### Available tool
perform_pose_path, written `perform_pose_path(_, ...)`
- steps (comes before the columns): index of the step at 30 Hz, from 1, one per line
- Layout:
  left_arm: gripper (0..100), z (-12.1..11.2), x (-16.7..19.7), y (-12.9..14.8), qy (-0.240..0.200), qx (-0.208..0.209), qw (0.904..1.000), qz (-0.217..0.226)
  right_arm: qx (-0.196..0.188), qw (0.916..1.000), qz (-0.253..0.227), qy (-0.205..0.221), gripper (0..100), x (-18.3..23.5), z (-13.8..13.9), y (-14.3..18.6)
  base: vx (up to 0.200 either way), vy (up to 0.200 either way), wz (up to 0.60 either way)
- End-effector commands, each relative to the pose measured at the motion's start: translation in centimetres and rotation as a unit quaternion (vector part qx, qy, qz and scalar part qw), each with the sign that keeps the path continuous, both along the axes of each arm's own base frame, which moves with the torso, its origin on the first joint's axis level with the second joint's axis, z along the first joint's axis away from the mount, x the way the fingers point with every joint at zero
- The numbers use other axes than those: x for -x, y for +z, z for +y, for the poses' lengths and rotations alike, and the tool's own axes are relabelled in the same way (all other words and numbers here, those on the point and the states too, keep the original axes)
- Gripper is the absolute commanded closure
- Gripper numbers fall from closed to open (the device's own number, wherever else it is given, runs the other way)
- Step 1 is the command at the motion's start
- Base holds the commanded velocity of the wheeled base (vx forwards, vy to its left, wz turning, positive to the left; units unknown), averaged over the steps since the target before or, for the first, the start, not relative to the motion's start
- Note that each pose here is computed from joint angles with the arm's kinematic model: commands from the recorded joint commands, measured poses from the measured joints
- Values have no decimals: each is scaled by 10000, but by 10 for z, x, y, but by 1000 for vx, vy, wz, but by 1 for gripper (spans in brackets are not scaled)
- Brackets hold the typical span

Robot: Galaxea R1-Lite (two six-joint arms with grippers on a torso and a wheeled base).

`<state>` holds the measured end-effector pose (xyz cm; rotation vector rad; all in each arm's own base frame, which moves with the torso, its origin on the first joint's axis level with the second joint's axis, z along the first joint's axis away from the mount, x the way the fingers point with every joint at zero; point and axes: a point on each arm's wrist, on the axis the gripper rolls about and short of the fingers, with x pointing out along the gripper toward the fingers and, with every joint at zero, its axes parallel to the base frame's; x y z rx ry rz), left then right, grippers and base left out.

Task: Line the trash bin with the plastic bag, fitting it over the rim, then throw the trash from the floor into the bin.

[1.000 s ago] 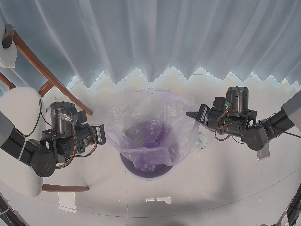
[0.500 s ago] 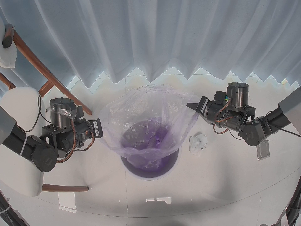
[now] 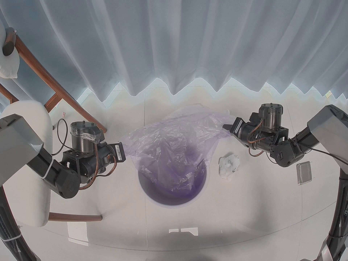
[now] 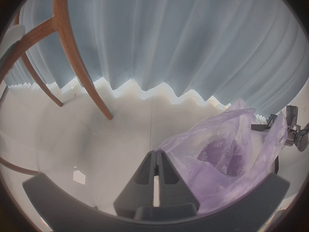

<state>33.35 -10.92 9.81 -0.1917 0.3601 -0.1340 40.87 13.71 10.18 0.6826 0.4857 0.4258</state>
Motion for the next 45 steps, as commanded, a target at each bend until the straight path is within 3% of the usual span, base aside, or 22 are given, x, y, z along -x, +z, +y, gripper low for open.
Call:
perform_pose_path(1, 100, -1, -6, -23, 27, -94, 9996, 252, 90, 9996, 259, 10, 100, 2, -1, -20, 0, 0, 0)
perform_pose_path(20, 100, 8, -5, -33, 119, -211, 9984, 509, 257, 9970, 714, 124, 100, 31, -3, -45, 0, 0, 0)
perform_pose_path(25, 100, 7, -12, -37, 148, -184, 9986, 476, 222, 9977, 639, 75, 100, 23, -4, -48, 0, 0, 0)
perform_pose_path(32, 100, 6, -23, -26, 236, 139, 9995, 160, 20, 9999, 102, 18, 100, 3, 0, -25, 0, 0, 0)
perform_pose_path(45, 100, 8, -28, -43, 306, 71, 9987, 400, 211, 9989, 388, -168, 100, -13, 4, -61, 0, 0, 0)
